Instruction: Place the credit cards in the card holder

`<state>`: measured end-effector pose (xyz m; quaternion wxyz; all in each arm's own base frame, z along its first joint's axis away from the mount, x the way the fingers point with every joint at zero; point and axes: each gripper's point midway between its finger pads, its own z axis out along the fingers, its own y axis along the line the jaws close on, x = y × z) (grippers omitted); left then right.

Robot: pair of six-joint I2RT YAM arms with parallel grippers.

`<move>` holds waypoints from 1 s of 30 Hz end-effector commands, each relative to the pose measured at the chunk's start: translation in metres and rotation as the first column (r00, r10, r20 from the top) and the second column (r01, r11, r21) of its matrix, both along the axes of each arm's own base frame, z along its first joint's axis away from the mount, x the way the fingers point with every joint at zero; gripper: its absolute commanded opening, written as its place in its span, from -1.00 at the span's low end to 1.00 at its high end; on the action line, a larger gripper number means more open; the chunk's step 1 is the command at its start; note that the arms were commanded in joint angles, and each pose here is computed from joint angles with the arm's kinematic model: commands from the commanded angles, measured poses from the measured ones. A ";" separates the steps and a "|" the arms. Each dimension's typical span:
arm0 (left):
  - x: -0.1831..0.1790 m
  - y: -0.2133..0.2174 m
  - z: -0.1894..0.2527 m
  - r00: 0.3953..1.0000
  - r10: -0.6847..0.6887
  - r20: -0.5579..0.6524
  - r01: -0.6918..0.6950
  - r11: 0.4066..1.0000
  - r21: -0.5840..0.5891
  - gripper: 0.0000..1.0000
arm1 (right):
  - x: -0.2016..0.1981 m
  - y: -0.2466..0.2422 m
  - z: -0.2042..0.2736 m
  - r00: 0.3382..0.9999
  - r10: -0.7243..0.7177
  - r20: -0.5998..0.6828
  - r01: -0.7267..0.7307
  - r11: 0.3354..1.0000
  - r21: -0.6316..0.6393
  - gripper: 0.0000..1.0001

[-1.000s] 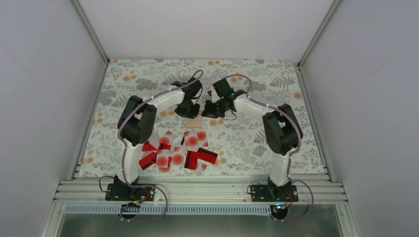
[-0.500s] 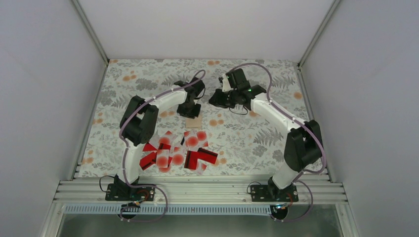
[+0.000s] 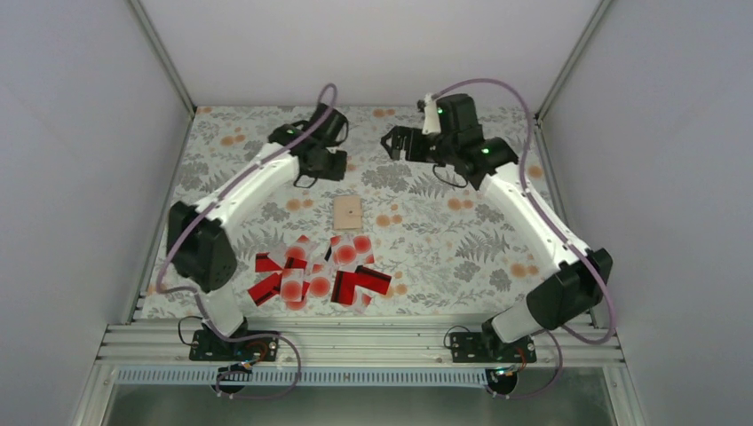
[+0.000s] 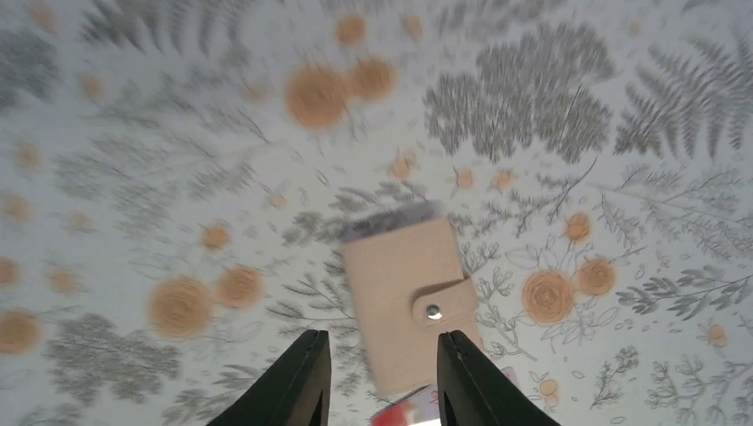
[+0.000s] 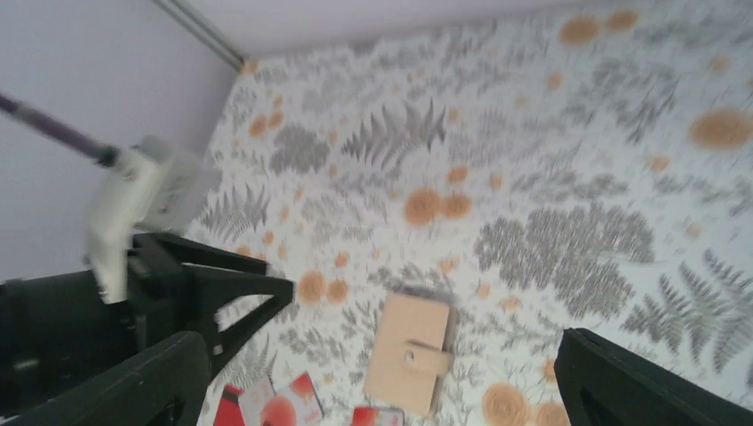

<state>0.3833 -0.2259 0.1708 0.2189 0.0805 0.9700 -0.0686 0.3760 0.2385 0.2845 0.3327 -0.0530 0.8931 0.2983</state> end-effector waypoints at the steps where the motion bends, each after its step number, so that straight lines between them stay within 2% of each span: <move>1: 0.008 0.036 0.070 0.973 0.064 0.220 -0.063 0.998 -0.011 -0.07 | -0.004 -0.025 0.073 0.971 -0.045 0.234 0.052 0.998 -0.024 0.99; 3: 0.005 0.052 0.094 0.946 0.066 0.318 -0.069 0.998 -0.002 0.75 | -0.008 -0.032 0.089 0.955 -0.058 0.290 0.064 0.998 -0.013 0.99; 4: 0.004 0.059 0.106 0.926 0.074 0.370 -0.079 0.997 -0.001 0.97 | -0.012 -0.034 0.096 0.946 -0.056 0.320 0.063 0.998 -0.012 0.99; 8: -0.011 0.091 0.135 0.862 0.113 0.494 -0.138 0.990 0.014 1.00 | -0.032 -0.045 0.112 0.910 -0.045 0.412 0.055 0.998 -0.011 0.99; 10: -0.026 0.111 0.155 0.805 0.148 0.574 -0.185 0.983 0.006 1.00 | -0.041 -0.055 0.108 0.898 -0.063 0.435 0.078 0.997 -0.017 0.99; 13: -0.046 0.136 0.165 0.745 0.186 0.641 -0.240 0.971 -0.003 1.00 | -0.061 -0.073 0.089 0.890 -0.092 0.446 0.115 0.993 -0.025 0.99; 16: -0.064 0.157 0.155 0.709 0.224 0.669 -0.300 0.954 -0.001 1.00 | -0.077 -0.085 0.049 0.905 -0.115 0.409 0.142 0.989 -0.035 0.98; 19: -0.082 0.165 0.136 0.701 0.227 0.676 -0.289 0.957 -0.021 1.00 | -0.093 -0.093 0.030 0.909 -0.131 0.397 0.151 0.988 -0.018 0.99; 25: -0.112 0.178 0.127 0.654 0.248 0.714 -0.265 0.960 -0.091 1.00 | -0.106 -0.110 0.023 0.899 -0.203 0.388 0.215 0.976 0.013 0.99; 30: -0.123 0.184 0.122 0.661 0.242 0.711 -0.267 0.960 -0.078 1.00 | -0.107 -0.115 0.024 0.895 -0.236 0.378 0.246 0.969 0.021 0.98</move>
